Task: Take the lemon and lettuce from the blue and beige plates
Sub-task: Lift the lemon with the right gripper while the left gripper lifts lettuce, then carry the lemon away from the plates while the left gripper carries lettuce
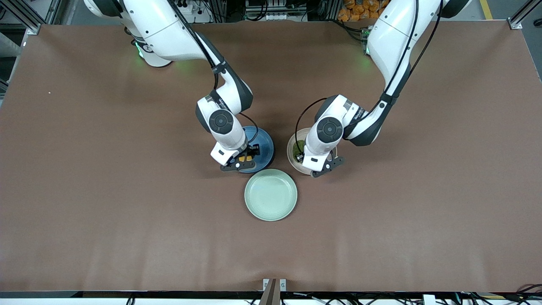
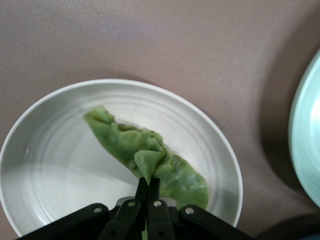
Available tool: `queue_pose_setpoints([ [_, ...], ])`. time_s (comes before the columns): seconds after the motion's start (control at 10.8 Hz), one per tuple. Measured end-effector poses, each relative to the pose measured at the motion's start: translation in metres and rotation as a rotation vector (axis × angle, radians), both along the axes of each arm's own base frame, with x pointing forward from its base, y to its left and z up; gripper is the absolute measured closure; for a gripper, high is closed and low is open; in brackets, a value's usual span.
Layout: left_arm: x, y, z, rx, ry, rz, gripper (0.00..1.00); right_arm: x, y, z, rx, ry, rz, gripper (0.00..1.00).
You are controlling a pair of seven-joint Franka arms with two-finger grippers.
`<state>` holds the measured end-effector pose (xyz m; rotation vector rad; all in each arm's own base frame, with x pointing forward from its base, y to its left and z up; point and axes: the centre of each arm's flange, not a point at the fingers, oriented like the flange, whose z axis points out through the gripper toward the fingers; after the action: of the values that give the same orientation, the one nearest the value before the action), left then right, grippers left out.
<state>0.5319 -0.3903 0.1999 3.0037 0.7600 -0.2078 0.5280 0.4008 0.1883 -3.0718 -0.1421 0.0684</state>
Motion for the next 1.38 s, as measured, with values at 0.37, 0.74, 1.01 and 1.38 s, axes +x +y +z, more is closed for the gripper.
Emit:
queue_pose_setpoints([
  [0.37, 0.026, 0.011, 0.061, 0.017, -0.018, 0.018, 0.98, 0.049, -0.027, 0.057, -0.031, 0.079, 0.004, 0.41],
  [0.74, 0.073, 0.116, 0.145, 0.060, -0.035, -0.105, 0.98, 0.100, -0.128, 0.085, -0.030, 0.148, 0.065, 0.41],
  [1.01, 0.104, 0.236, 0.135, 0.049, 0.027, -0.200, 0.98, 0.124, -0.213, 0.114, -0.031, 0.164, 0.075, 0.41],
  [1.38, 0.110, 0.306, 0.083, 0.107, 0.106, -0.247, 0.98, 0.139, -0.299, 0.113, -0.074, 0.165, 0.099, 0.41],
])
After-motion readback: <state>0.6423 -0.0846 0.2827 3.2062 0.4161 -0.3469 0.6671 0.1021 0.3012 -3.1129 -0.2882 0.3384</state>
